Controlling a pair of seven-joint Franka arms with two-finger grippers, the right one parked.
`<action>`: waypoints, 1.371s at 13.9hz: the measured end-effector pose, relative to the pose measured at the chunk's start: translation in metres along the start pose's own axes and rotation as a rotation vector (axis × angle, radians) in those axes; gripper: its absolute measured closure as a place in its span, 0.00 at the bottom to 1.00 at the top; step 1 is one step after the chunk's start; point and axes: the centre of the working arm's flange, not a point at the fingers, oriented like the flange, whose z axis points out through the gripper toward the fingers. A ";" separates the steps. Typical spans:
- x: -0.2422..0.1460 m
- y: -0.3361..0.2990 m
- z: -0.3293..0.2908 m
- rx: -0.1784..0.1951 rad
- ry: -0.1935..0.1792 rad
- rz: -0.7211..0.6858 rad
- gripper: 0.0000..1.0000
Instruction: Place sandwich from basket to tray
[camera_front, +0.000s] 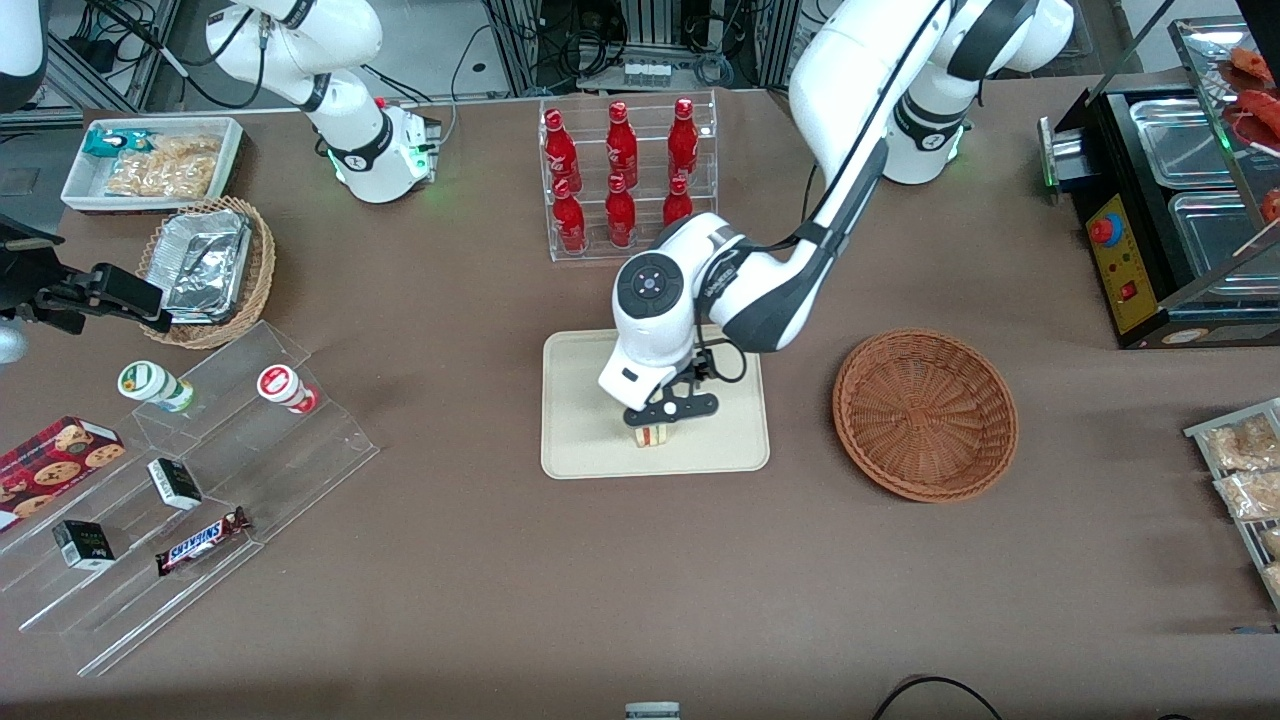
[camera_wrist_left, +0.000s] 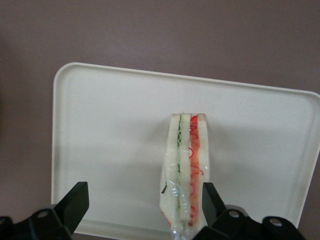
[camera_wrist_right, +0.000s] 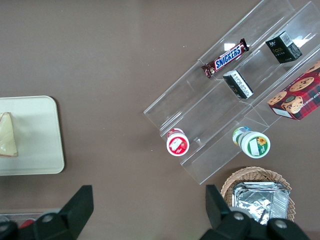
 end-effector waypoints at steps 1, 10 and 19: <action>0.007 -0.010 -0.013 0.004 0.007 -0.016 0.00; 0.098 -0.203 -0.071 0.062 -0.058 -0.045 0.00; 0.076 -0.356 -0.152 0.048 -0.139 0.124 0.00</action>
